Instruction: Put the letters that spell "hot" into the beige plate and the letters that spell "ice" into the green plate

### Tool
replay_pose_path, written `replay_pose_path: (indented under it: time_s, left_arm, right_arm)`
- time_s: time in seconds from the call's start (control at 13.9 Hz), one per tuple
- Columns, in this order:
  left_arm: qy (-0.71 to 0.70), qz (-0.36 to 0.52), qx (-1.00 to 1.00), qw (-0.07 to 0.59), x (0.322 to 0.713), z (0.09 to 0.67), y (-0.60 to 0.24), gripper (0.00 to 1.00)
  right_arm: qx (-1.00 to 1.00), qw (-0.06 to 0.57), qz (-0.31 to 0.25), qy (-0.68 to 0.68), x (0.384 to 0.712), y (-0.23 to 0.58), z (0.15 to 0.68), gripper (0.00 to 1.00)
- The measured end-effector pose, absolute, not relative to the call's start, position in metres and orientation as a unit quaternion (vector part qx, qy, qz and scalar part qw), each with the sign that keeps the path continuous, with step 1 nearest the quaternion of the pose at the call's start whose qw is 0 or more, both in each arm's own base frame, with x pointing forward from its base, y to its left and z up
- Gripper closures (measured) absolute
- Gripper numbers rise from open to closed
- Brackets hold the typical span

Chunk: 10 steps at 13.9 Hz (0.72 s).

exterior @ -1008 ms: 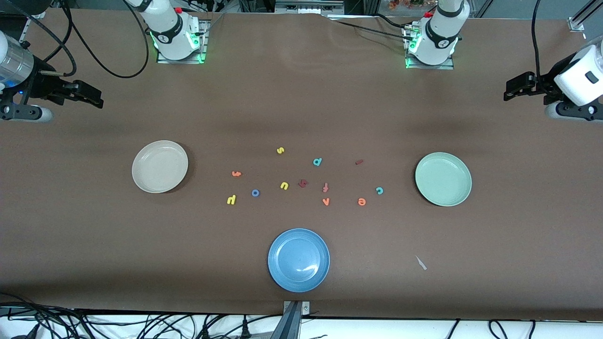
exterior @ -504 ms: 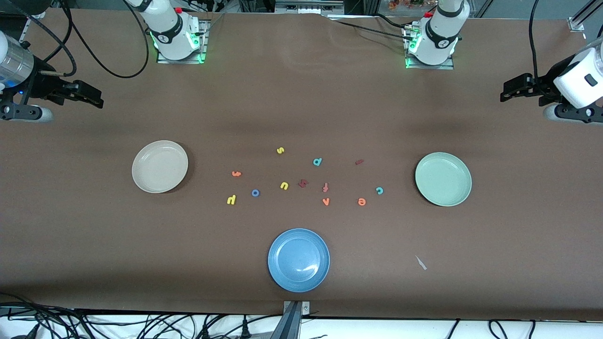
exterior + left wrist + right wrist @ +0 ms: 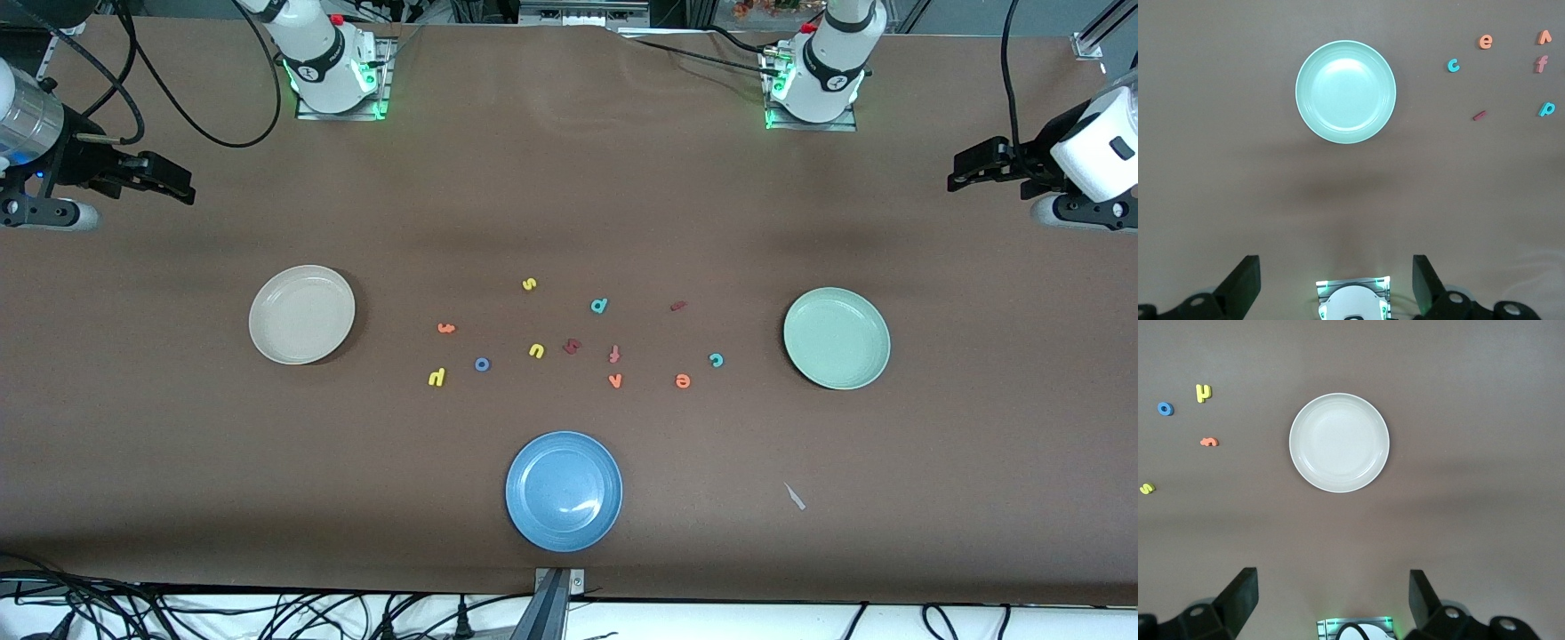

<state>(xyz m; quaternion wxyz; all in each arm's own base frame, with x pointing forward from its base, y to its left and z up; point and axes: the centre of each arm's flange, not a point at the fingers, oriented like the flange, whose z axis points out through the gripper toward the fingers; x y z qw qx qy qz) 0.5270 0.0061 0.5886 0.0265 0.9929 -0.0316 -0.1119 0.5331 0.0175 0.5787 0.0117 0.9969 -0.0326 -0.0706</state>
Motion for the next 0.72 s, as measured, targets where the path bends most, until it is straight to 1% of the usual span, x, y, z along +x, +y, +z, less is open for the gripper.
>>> replay_pose_path:
  time_s: [0.72]
  left_arm:
    - [0.007, -0.095, 0.995, 0.021, 0.5316, 0.5912, 0.0006, 0.00]
  right_arm:
    - [0.997, 0.012, -0.071, -0.033, 0.5331, 0.0175, 0.5787, 0.00]
